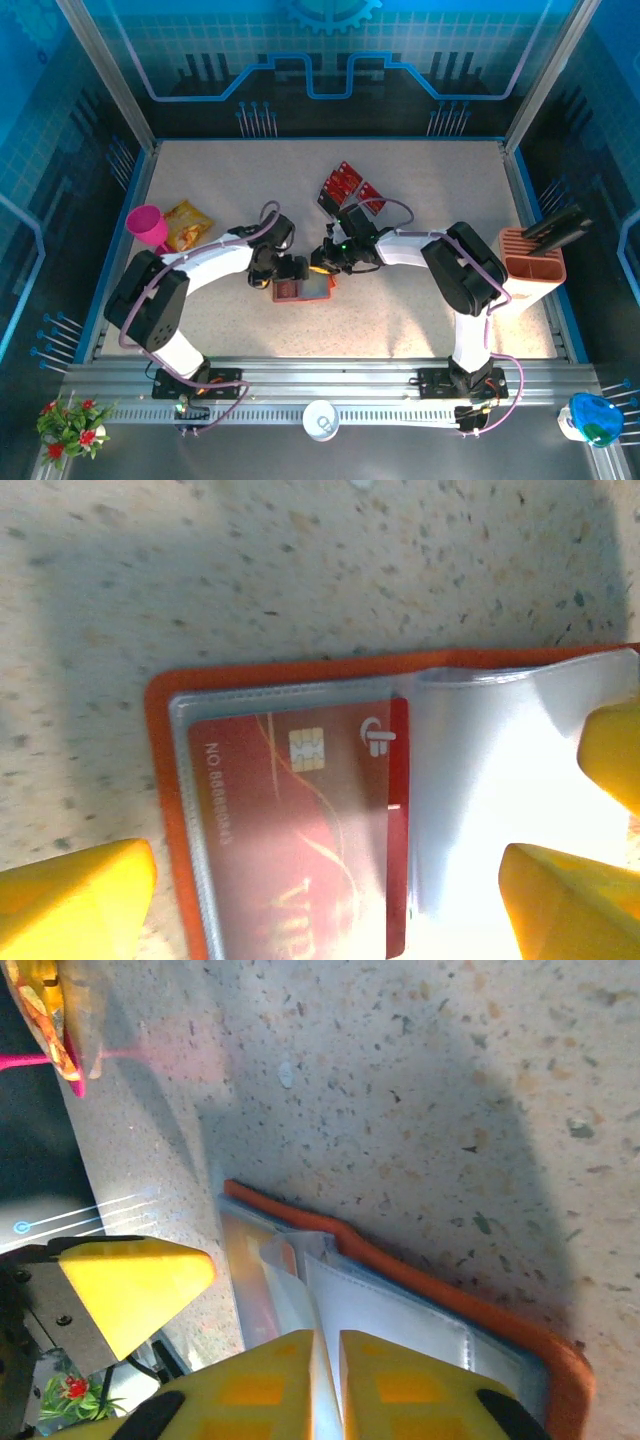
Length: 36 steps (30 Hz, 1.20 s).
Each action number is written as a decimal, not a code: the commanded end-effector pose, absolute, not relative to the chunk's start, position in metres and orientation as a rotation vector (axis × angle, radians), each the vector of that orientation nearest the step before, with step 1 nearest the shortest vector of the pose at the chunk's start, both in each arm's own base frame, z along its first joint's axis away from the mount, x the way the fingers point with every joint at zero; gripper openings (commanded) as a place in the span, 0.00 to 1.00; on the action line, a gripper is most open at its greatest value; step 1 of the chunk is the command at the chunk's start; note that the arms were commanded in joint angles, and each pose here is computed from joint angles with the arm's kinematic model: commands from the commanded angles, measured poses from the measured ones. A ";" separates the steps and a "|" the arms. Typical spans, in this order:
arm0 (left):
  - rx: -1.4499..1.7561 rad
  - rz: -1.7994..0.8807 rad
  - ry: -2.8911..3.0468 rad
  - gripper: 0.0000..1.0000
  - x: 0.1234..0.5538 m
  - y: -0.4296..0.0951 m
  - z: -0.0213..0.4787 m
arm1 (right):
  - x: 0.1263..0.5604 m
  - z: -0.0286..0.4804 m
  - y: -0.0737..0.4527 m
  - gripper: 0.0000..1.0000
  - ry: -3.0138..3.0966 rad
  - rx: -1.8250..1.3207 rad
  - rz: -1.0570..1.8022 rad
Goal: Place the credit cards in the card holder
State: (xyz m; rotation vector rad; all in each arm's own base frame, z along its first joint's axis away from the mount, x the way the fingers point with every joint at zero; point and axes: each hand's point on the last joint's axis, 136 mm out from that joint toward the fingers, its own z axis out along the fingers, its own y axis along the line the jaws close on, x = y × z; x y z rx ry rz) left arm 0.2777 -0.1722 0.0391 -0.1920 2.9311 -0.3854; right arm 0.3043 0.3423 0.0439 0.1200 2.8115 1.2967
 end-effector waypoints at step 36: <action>-0.491 -0.478 2.764 0.92 0.309 -0.098 0.094 | 0.277 0.026 0.425 0.41 2.879 -0.078 1.340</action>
